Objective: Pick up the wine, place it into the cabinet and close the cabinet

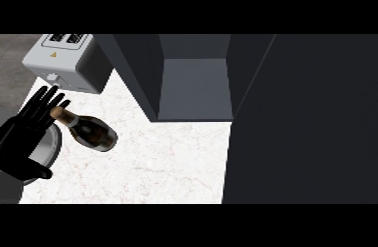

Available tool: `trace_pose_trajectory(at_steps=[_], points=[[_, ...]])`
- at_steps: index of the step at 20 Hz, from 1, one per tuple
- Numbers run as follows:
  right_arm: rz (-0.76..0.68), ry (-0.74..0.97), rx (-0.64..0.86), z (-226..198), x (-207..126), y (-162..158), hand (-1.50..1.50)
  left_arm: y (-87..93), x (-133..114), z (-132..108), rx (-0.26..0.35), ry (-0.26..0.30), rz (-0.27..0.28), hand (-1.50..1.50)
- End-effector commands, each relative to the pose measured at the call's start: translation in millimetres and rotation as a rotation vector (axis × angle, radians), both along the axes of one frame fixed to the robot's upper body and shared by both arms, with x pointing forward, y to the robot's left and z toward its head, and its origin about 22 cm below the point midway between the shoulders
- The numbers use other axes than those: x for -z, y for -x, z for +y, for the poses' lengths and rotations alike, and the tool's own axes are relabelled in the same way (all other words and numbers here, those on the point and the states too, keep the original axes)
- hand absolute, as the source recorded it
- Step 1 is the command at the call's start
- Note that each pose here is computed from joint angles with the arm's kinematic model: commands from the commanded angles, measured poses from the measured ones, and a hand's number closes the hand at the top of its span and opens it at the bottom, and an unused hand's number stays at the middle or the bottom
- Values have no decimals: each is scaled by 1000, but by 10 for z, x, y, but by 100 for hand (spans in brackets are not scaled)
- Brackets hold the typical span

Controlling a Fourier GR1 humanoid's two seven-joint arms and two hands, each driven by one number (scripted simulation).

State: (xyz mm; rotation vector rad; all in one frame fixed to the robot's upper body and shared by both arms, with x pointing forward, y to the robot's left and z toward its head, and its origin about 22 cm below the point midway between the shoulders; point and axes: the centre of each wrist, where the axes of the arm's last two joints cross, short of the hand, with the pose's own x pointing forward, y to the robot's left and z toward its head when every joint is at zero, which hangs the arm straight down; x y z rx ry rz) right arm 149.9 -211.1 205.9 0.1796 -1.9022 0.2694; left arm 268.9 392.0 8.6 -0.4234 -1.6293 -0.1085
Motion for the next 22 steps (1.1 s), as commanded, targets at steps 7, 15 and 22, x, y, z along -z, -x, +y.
trace_pose_trajectory(at_steps=[7, 15, 22], points=[[-55, -30, -55, -26, -150, 343, -150, -117, 448, 52, 27, 29, 12, -150], [-37, -24, -65, -79, -125, 282, -150, -172, 526, 81, 44, 8, 31, -150], [-47, -30, -38, -95, -206, 174, -150, -111, 798, -186, 54, 0, 40, -150]])
